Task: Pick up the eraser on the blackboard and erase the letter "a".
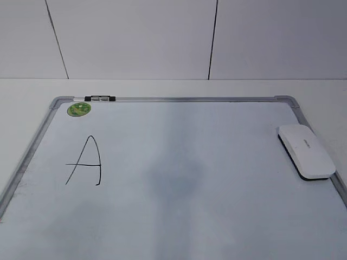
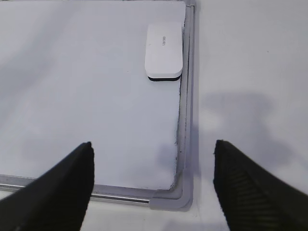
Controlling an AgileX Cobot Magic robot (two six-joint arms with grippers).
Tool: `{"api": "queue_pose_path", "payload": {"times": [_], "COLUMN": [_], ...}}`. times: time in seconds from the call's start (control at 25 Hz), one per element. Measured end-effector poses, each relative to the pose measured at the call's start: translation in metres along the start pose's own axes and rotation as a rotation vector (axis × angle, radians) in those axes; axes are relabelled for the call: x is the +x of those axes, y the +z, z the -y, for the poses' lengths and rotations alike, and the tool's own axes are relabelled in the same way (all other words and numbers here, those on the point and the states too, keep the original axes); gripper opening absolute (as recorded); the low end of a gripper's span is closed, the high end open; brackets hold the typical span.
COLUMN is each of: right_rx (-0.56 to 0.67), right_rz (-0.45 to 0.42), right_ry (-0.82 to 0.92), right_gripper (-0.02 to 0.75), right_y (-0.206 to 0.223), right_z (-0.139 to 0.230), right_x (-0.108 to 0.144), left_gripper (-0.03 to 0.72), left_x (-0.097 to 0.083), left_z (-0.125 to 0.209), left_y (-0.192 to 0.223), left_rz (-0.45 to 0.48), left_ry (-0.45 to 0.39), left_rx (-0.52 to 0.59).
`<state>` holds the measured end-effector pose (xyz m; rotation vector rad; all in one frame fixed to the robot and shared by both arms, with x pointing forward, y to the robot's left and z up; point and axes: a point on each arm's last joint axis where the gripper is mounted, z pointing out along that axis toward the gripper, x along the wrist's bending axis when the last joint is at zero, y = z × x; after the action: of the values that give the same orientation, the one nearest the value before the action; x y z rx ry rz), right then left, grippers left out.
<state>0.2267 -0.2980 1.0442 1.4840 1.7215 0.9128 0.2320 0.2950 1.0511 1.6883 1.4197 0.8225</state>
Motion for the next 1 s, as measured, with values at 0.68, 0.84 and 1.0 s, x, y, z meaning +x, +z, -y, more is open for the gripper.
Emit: {"api": "queue_pose_path", "payload": {"times": [0.68, 0.84, 1.0], "right_rx": [-0.002, -0.002, -0.003], "right_rz": [0.0, 0.0, 0.0], "right_ry": [0.0, 0.0, 0.002], "right_gripper": [0.592, 0.592, 0.592], "right_y": [0.0, 0.0, 0.0], "right_z": [-0.0002, -0.0002, -0.0002], "right_x": [0.0, 0.0, 0.0], "left_gripper": [0.235, 0.235, 0.235], "left_x": [0.0, 0.0, 0.0], "left_z": [0.0, 0.0, 0.0], "left_y": [0.0, 0.0, 0.0], "left_rz": [0.0, 0.0, 0.0], "left_ry": [0.0, 0.0, 0.0], "left_rx": [0.0, 0.0, 0.0]}}
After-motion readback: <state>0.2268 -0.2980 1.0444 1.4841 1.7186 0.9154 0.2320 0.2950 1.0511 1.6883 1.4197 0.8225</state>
